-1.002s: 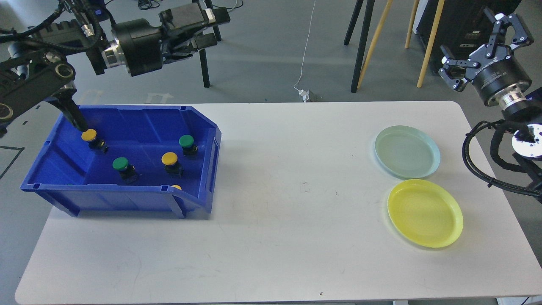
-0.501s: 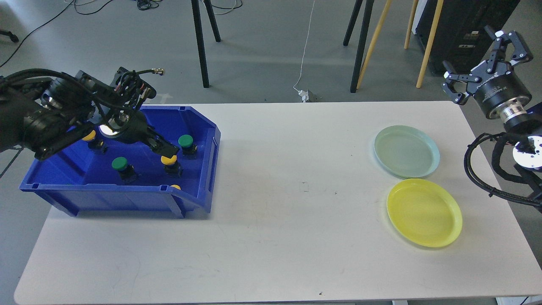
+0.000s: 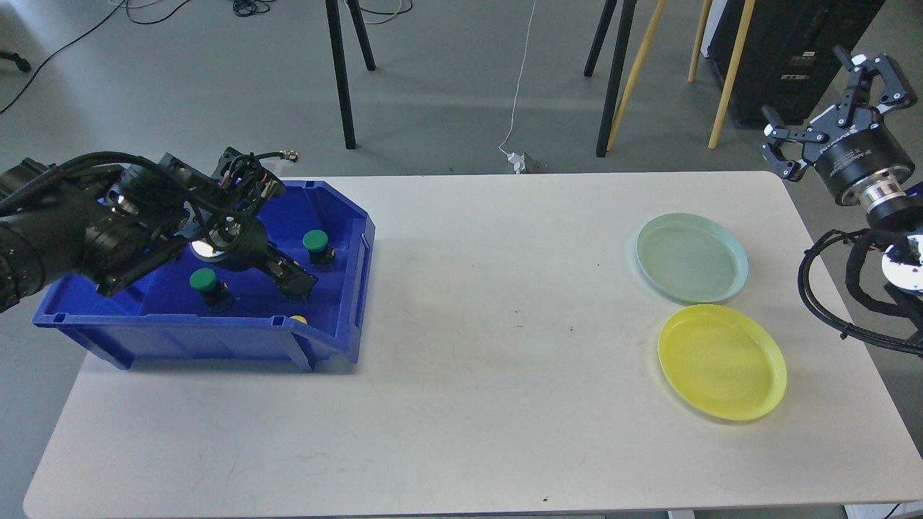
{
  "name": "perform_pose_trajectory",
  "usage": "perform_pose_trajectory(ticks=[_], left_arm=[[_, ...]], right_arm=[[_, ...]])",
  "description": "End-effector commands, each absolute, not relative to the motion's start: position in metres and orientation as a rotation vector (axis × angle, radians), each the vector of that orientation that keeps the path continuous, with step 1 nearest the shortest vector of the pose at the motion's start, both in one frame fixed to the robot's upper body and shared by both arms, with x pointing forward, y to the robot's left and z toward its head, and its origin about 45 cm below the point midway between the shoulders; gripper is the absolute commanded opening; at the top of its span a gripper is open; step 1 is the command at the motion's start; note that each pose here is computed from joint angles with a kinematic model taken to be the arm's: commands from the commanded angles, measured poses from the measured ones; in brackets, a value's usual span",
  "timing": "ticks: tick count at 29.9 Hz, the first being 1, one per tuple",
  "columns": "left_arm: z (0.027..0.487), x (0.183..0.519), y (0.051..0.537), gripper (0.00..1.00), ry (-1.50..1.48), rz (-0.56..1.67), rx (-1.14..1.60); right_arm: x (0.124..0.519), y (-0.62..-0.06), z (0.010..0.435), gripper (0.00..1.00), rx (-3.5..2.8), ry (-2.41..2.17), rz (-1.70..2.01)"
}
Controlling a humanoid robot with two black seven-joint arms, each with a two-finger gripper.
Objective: Pass button and place on color plate
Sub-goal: 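Lower the left gripper and grasp the yellow-topped button, then lift the button out of the bin and raise it toward the right gripper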
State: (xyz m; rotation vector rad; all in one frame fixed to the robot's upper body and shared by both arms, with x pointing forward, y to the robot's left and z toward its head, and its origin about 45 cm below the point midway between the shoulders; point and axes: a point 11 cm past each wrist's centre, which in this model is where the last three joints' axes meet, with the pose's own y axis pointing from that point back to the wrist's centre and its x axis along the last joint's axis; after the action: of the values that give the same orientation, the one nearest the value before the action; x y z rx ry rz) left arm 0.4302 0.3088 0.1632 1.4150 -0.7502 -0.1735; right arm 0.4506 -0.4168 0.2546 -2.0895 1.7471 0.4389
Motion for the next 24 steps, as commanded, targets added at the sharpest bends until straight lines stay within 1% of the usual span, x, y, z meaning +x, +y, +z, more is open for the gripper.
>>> perform_pose_trajectory(ticks=[1,4,7,10,12,15,16,18,19,22,24], left_arm=[[0.159,0.432,0.312,0.98,-0.739,-0.16,1.43],[0.154,0.432,0.309,0.96,-0.735,-0.161,1.432],[0.154,0.435,0.308,0.9,-0.739,-0.153,1.441],[0.146,0.43,0.311,0.74,-0.722,-0.16,1.446],[0.146,0.43,0.311,0.68,-0.72,-0.162,1.447],[0.145,0.43,0.313,0.65,-0.718,-0.161,1.453],[0.146,0.43,0.313,0.59,-0.72,-0.16,1.453],[0.146,0.43,0.314,0.43,-0.72,-0.16,1.455],[0.146,0.43,0.313,0.39,-0.72,-0.161,1.454],[0.146,0.43,0.314,0.11,-0.72,-0.161,1.456],[0.145,0.43,0.314,0.07,-0.719,-0.163,1.455]], right_arm=[[0.45,-0.417,0.253,1.0,-2.088,1.749,0.442],[0.448,-0.418,0.251,1.0,-2.088,1.753,0.447],[0.447,-0.419,0.248,1.0,-2.087,1.758,0.453],[0.446,-0.42,0.247,1.0,-2.084,1.76,0.454],[0.444,-0.421,0.243,1.0,-2.084,1.768,0.465],[0.443,-0.421,0.242,1.0,-2.083,1.77,0.466],[0.443,-0.422,0.242,1.0,-2.082,1.772,0.466],[0.442,-0.422,0.24,1.0,-2.081,1.774,0.469],[0.442,-0.422,0.24,1.0,-2.081,1.775,0.471],[0.441,-0.423,0.237,1.0,-2.08,1.779,0.475],[0.439,-0.424,0.234,1.0,-2.079,1.785,0.483]])
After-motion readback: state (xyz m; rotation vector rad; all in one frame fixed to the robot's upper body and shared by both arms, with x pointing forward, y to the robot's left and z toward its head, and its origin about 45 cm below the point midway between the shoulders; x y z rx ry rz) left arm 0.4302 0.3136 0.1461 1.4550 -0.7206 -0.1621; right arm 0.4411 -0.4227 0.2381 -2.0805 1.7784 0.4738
